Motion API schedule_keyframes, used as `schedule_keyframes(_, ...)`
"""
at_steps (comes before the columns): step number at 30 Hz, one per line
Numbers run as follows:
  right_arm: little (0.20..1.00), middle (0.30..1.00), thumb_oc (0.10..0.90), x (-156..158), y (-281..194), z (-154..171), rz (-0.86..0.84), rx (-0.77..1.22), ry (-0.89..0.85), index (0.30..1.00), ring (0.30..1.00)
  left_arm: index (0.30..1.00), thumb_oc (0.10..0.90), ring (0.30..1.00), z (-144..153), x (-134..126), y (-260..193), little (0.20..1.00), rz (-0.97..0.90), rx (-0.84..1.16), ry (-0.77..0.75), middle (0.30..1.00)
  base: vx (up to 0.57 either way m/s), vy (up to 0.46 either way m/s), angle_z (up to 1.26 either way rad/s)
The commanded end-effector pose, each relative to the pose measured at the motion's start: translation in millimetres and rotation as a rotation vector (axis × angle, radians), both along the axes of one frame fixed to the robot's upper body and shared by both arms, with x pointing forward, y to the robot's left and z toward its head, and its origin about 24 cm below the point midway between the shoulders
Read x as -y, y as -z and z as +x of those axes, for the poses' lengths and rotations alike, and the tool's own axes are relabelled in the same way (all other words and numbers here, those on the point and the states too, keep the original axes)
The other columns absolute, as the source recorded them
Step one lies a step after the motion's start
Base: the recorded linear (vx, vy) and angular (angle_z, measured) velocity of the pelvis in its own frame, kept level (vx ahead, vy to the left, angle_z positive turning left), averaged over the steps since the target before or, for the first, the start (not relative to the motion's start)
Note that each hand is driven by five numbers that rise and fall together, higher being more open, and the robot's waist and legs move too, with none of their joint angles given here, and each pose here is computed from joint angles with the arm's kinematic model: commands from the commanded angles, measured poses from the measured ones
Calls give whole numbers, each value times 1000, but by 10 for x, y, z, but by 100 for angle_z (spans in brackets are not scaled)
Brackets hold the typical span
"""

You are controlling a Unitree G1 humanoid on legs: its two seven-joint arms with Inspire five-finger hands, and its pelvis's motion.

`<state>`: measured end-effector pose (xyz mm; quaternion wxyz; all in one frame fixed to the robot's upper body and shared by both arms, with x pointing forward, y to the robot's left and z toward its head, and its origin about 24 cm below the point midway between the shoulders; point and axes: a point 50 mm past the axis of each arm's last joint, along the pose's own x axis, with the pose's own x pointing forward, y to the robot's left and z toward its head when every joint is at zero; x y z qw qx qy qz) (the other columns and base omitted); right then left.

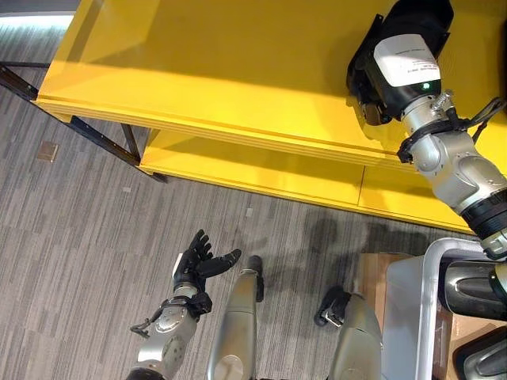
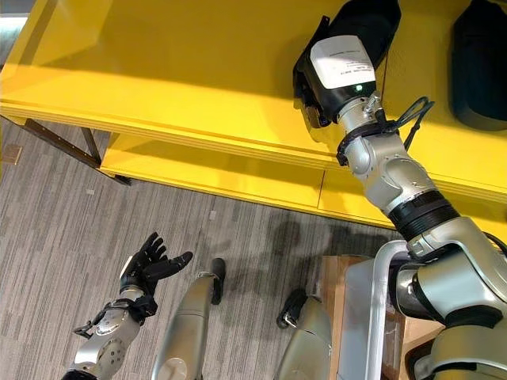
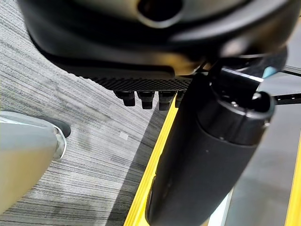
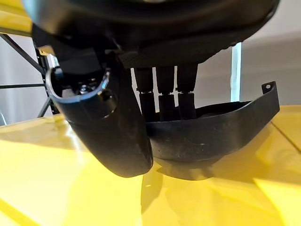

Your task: Move parts from the plastic box to the shelf.

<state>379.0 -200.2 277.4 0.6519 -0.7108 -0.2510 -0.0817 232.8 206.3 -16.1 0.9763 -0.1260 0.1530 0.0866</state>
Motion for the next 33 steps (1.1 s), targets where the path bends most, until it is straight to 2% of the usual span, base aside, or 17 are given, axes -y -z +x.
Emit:
schedule_keyframes(1,300,300,400,-107,-507,-129,-82,174,-49,300,300,1000,900,1000,-43,-189,-159,1000,24,105,-28,1000,0,0,0)
schedule_keyframes(7,300,300,400,-122,-571,-144,-176,159,-37,300,300,1000,900,1000,-60,-232,-154,1000,25,101,-43,1000,0,0,0)
schedule_keyframes(22,300,300,400,-474,-694,-188,-397,132,-107,300,300,1000,900,1000,-86,-333,-161,1000,30,104,-83,1000,2,-7,0)
schedule_keyframes(33,300,300,400,-537,-778,-205,-444,153,-105,300,300,1000,900,1000,-98,-393,-175,1000,45,108,-102,1000,5,-13,4)
